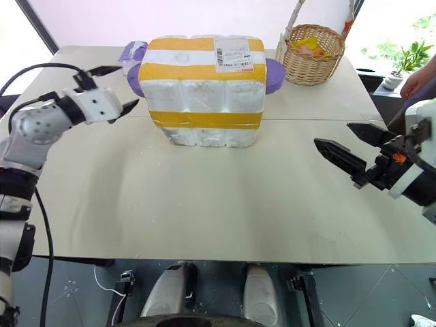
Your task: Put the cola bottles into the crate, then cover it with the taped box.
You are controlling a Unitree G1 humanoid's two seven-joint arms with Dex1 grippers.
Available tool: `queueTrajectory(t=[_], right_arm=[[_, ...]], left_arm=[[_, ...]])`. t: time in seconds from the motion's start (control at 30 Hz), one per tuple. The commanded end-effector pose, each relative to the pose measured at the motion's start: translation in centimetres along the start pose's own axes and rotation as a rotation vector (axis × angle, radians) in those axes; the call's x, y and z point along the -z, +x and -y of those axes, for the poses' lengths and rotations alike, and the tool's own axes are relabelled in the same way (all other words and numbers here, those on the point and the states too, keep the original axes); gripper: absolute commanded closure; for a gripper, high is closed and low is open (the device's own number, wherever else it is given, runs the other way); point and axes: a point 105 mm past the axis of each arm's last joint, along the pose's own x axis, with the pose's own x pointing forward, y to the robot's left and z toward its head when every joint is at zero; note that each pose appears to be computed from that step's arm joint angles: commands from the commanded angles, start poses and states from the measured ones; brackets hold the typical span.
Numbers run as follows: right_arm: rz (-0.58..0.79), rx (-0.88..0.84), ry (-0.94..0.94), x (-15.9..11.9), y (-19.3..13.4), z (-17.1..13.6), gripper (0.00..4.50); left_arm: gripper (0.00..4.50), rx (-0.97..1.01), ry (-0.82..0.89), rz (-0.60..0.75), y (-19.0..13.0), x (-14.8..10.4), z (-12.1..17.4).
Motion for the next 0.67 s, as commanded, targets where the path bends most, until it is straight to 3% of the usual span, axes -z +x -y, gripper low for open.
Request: queueTrajectory(t=[0.03, 0.13, 0.27, 0.67], right_arm=[[0.035, 0.03, -0.037, -0.7, -0.9, 0.8, 0.0], [0.011, 0.048, -0.035, -0.2, -1.2, 1.6, 0.0], [-0.024, 0.007, -0.045, 0.3, -1.5, 1.5, 0.0], [-0.051, -0.089, -0.062, 0.6, -0.6, 0.5, 0.0]], left_arm=[[0.57, 0.181, -0.43, 0.074, -3.2, -0.9, -0.9], [0.57, 0.354, -0.598, 0.086, -5.8, -1.1, -0.7], [0.57, 0.483, -0.695, 0.072, -7.9, -1.5, -1.3], [0.57, 0.505, -0.66, 0.138, -6.3, -2.7, -1.5]])
